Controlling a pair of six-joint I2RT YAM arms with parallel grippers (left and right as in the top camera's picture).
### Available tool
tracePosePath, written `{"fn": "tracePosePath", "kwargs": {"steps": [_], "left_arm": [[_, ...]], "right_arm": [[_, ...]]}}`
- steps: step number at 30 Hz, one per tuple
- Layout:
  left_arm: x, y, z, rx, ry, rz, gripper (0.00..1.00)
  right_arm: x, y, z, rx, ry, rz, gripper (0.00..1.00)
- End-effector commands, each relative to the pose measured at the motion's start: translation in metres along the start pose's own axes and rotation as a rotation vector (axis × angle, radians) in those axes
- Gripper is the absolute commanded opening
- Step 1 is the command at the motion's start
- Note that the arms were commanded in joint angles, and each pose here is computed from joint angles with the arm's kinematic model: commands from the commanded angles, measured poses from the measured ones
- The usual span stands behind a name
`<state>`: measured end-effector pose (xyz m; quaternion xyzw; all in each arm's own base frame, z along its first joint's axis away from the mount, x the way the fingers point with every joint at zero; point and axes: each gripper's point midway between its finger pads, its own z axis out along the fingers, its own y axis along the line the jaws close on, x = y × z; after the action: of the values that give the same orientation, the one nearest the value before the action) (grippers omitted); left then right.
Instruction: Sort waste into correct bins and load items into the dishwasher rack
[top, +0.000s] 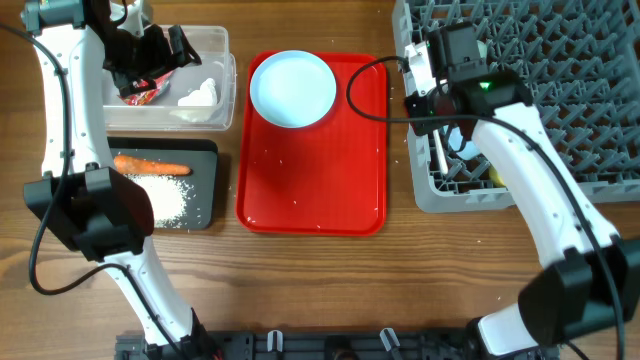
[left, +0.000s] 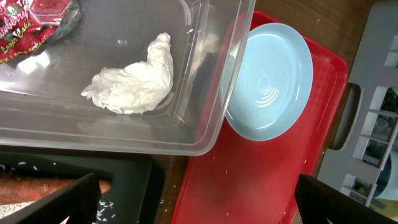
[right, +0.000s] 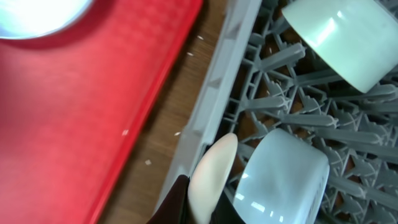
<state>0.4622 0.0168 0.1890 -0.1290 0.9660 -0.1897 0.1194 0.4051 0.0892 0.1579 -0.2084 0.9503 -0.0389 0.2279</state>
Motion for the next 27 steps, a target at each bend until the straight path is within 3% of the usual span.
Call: {"fn": "tracePosePath", "kwargs": {"steps": [1,3,4,5,6,11,13,15,18,20,24,27], "left_arm": [[-0.001,-0.001,-0.009,0.003,-0.022,-0.009,1.0],[-0.001,-0.001,-0.009,0.003,-0.022,-0.009,1.0],[-0.001,-0.001,-0.009,0.003,-0.022,-0.009,1.0],[-0.001,-0.001,-0.009,0.003,-0.022,-0.009,1.0],[-0.001,-0.001,-0.009,0.003,-0.022,-0.009,1.0],[-0.001,-0.001,-0.009,0.003,-0.022,-0.009,1.0],[-0.001,-0.001,-0.009,0.003,-0.022,-0.009,1.0],[-0.001,-0.001,-0.009,0.003,-0.022,-0.009,1.0],[-0.001,-0.001,-0.009,0.003,-0.022,-0.009,1.0],[-0.001,-0.001,-0.009,0.003,-0.022,-0.009,1.0],[-0.001,-0.001,-0.009,0.003,-0.022,-0.009,1.0],[-0.001,-0.001,-0.009,0.003,-0.022,-0.009,1.0]], "right_arm": [[0.02,-0.025,0.031,0.035,0.085,0.015,0.04],[0.021,-0.029,0.038,0.028,0.088,0.061,0.05],[0.02,-0.029,0.038,0.03,0.085,0.085,0.32],[0.02,-0.029,0.038,0.031,0.082,0.116,0.69],[0.019,-0.029,0.038,0.03,0.08,0.137,0.72],[-0.004,-0.01,0.021,-0.104,0.001,0.142,0.73],[-0.036,0.032,-0.01,-0.362,-0.138,0.123,0.73],[-0.066,0.063,-0.029,-0.502,-0.247,0.147,0.69],[-0.09,0.074,-0.02,-0.377,-0.287,0.252,0.65],[-0.101,0.092,-0.018,-0.418,-0.31,0.27,0.61],[-0.128,0.13,0.036,-0.407,-0.33,0.448,0.61],[-0.116,0.152,0.105,-0.432,-0.242,0.578,0.6]]}}
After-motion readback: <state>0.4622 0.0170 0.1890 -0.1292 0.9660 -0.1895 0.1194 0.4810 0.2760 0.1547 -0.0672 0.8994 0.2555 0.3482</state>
